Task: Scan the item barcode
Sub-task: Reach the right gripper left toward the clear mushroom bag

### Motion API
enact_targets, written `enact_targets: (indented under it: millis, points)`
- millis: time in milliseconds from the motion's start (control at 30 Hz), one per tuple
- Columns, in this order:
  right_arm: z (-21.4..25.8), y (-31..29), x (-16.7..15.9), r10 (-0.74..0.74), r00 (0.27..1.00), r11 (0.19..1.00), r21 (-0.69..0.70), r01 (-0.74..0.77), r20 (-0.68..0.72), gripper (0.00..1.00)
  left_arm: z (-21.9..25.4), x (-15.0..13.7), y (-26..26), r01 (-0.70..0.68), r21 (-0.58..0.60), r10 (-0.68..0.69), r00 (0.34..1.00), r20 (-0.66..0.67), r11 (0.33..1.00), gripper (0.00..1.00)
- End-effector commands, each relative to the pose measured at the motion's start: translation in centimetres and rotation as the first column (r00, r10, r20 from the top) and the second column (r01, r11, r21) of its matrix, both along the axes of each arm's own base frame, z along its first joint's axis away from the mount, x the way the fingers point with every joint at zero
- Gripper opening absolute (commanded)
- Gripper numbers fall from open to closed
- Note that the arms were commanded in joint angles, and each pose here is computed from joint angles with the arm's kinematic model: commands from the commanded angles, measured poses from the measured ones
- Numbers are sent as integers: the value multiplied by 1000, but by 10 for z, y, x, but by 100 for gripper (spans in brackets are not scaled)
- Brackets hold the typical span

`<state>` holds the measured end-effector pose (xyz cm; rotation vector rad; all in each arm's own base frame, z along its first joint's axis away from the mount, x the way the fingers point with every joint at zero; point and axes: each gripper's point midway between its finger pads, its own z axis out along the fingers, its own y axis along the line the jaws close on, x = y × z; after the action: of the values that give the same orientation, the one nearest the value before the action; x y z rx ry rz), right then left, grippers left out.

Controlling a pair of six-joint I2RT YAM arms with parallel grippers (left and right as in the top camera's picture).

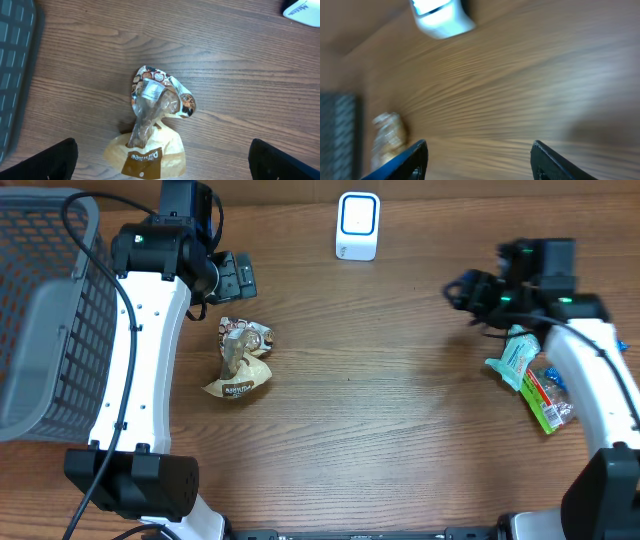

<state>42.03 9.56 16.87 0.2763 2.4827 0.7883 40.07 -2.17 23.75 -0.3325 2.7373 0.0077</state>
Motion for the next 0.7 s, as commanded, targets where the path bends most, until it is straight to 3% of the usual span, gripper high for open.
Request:
enact_targets:
  millis: [0,233,400,667]
  points:
    - [7,67,6,80,997,992,102,-81,16,68,9,1,0,-3,1,3,1000,27,1000,100]
    - [-55,209,-7,341,940,903,279,-328,3,70,9,1,0,-3,1,3,1000,27,1000,100]
    - [-85,277,-35,460,886,842,288,-455,55,70,9,1,0,-3,1,3,1000,27,1000,100]
    - [-106,311,-50,368,930,903,231,-362,16,69,9,1,0,-3,1,3,1000,28,1000,100]
